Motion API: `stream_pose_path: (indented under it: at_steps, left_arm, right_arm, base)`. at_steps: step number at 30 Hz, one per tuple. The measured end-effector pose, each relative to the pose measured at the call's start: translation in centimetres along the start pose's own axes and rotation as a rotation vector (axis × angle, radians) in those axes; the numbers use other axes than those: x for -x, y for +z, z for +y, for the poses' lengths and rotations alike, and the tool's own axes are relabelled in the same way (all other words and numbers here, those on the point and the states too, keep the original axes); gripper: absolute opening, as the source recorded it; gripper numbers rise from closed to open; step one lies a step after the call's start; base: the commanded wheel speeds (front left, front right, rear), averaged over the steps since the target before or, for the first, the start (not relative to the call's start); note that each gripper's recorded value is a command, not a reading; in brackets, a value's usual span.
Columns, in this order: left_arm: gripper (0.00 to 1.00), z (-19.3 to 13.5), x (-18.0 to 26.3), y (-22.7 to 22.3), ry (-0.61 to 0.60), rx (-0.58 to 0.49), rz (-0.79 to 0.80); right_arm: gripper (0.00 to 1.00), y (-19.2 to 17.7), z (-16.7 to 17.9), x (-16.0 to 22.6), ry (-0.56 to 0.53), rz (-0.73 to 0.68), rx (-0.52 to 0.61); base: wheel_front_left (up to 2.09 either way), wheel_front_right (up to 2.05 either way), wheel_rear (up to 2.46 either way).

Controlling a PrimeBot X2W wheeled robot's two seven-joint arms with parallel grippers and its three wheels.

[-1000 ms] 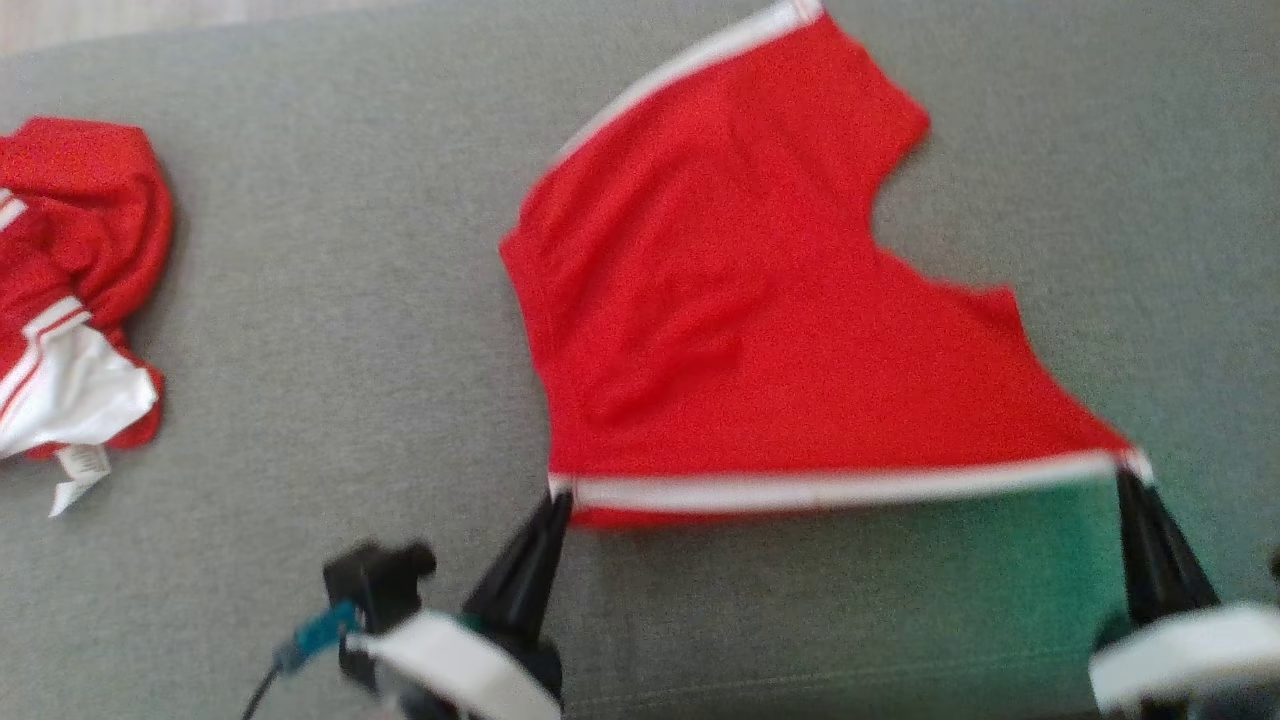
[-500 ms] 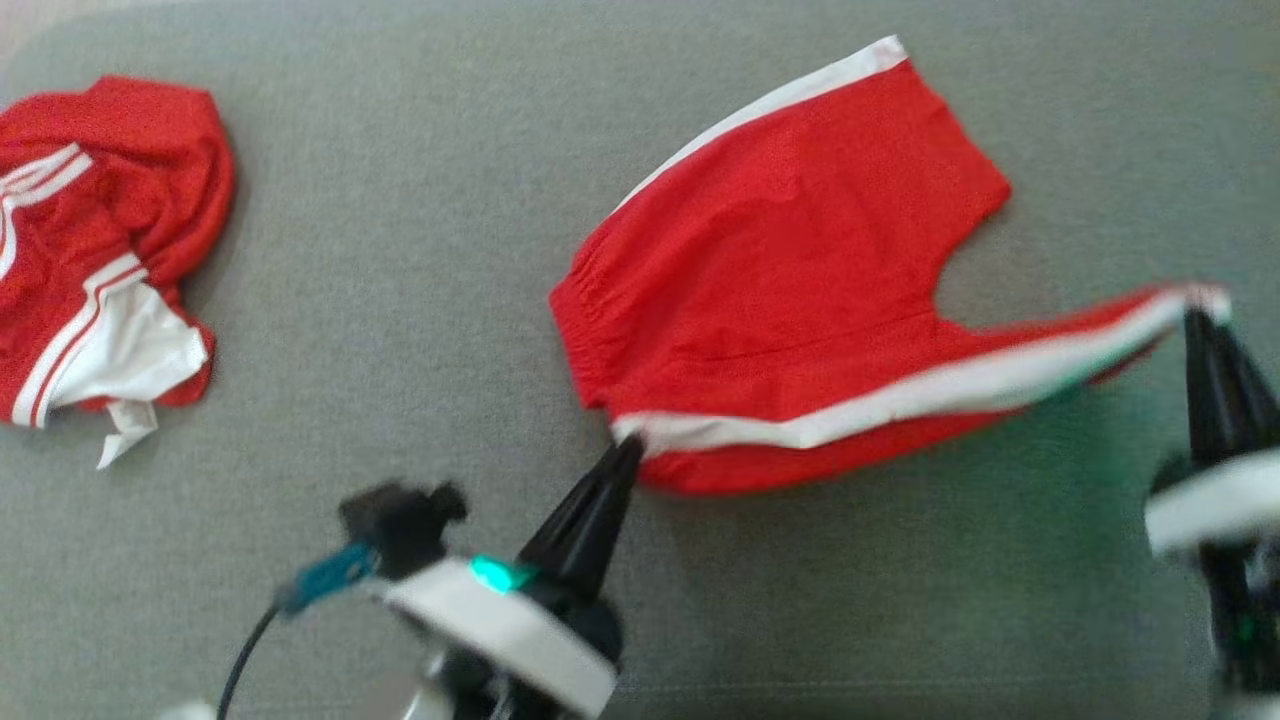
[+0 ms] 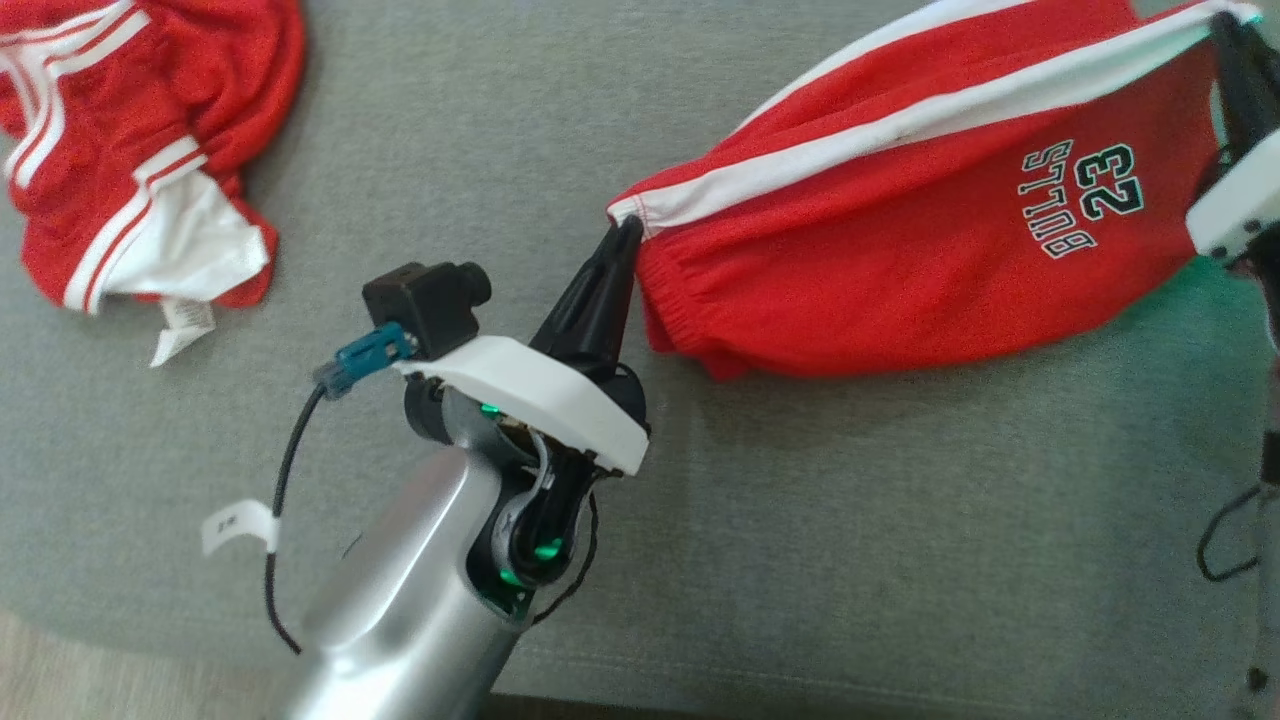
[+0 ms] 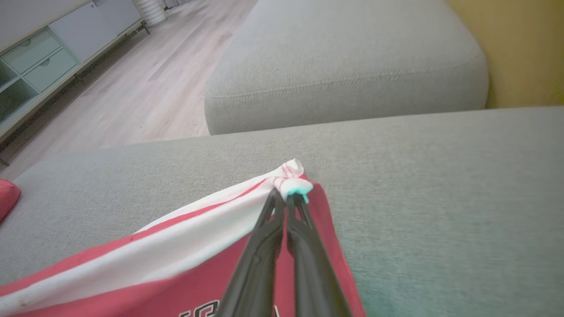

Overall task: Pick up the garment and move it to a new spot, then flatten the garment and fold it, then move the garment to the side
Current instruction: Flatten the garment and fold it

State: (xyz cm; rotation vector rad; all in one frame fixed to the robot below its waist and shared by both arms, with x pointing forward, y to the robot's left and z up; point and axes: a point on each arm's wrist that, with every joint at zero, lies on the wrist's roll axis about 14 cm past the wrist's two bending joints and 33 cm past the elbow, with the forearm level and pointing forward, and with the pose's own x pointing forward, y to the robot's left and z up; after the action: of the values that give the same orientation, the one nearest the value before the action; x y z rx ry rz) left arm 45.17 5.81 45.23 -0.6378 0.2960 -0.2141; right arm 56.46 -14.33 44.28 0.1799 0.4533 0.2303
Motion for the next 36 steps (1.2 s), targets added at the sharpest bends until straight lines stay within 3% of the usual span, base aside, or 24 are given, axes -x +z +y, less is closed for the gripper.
stream_pose_path:
  at_steps: [5,12,20,25,27,28,29,30,36]
  left_arm:
    - [0.0,1.6,-0.4,-0.4,0.044,-0.005,-0.006]
    - [0.0,0.6,-2.2,-0.2,0.008,-0.024,-0.021]
    - [0.0,1.9,-2.5,-1.4,0.061,-0.041,0.018]
    - [0.11,2.1,-2.6,-1.6,0.069,-0.057,0.027]
    - [0.38,2.3,-2.6,-1.8,0.08,-0.061,0.038]
    - [0.51,2.3,-2.6,-1.9,0.083,-0.066,0.04]
    - [0.95,2.2,-2.7,-1.9,0.081,-0.066,0.04]
    - [1.0,2.2,-2.7,-1.8,0.081,-0.066,0.038]
    - [1.0,2.4,-2.8,-0.3,0.106,-0.106,-0.018]
  right_arm:
    - [0.0,-1.7,1.6,-3.0,0.048,0.067,0.002]
    - [0.0,-0.8,0.9,-5.8,0.032,0.066,0.047]
    - [0.0,-1.9,0.8,-7.5,0.031,0.096,0.083]
    - [0.0,-2.5,1.2,-7.9,0.037,0.1,0.097]
    - [0.01,-2.5,1.1,-8.1,0.034,0.087,0.094]
    - [0.63,-2.3,1.1,-8.2,0.033,0.074,0.092]
    - [1.0,-2.0,1.1,-8.2,0.032,0.06,0.094]
    - [1.0,-1.9,1.1,-8.2,0.032,0.059,0.098]
    - [1.0,-0.9,1.0,-7.7,0.034,0.031,0.184]
  base:
    - [0.0,0.0,0.0]
    - [0.0,0.0,0.0]
    - [0.0,0.0,0.0]
    - [0.0,0.0,0.0]
    - [0.0,0.0,0.0]
    - [0.0,0.0,0.0]
    - [0.0,0.0,0.0]
    - [0.0,0.0,0.0]
    - [0.0,0.0,0.0]
